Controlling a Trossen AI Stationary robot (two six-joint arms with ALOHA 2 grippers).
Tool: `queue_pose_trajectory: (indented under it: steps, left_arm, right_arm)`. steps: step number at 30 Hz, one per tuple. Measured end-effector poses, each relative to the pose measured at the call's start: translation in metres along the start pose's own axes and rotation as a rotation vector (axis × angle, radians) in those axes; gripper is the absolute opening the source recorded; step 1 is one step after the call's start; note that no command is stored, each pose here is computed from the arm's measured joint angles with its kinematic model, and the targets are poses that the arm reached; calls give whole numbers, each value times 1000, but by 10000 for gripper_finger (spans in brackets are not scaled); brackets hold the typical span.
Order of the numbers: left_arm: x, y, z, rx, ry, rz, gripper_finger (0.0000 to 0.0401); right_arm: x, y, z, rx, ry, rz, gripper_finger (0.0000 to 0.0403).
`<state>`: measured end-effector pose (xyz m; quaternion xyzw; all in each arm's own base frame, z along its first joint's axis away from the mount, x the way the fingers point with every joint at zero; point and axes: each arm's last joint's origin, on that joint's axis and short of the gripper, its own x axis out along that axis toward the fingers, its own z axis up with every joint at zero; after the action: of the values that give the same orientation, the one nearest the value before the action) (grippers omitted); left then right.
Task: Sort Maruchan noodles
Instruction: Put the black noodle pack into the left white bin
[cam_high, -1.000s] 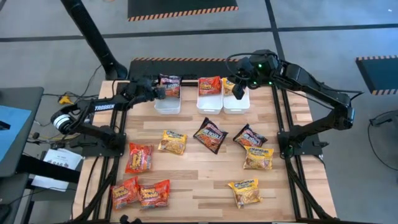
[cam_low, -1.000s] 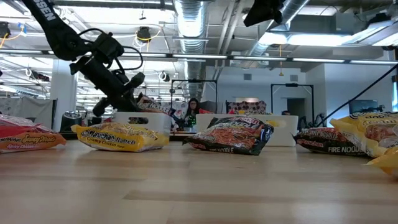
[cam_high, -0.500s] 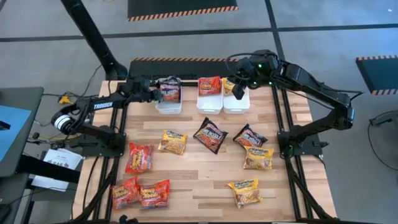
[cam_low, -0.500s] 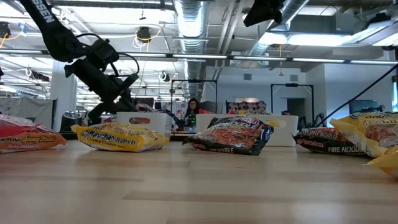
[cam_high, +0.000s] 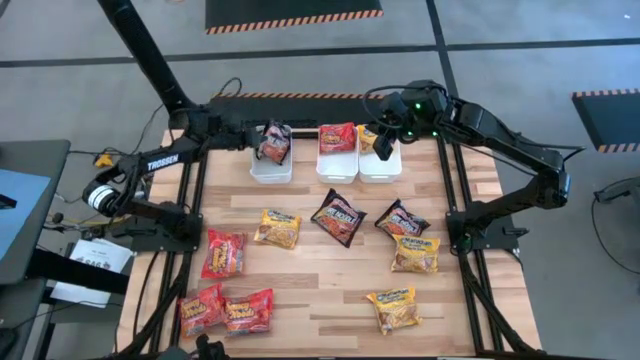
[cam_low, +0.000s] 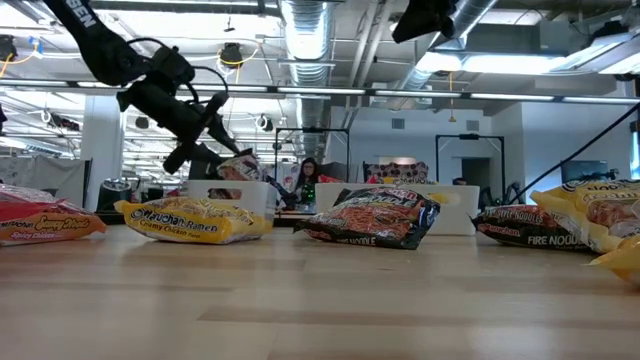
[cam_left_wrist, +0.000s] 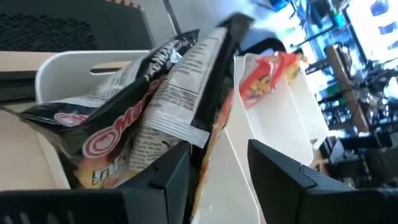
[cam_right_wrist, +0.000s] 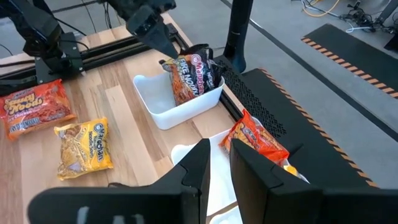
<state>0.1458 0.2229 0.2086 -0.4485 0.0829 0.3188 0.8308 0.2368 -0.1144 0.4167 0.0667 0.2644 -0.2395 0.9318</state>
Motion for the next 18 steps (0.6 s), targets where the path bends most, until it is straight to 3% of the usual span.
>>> queue_pose_trajectory:
  steps: [9, 18]
  left_arm:
    - [-2, 12, -18, 5, 161, 141, 146]
    - [-3, 13, -17, -14, 175, 115, 146]
  right_arm:
    - [0, 0, -4, -2, 40, -1, 88]
    - [0, 0, -4, -5, 40, -1, 88]
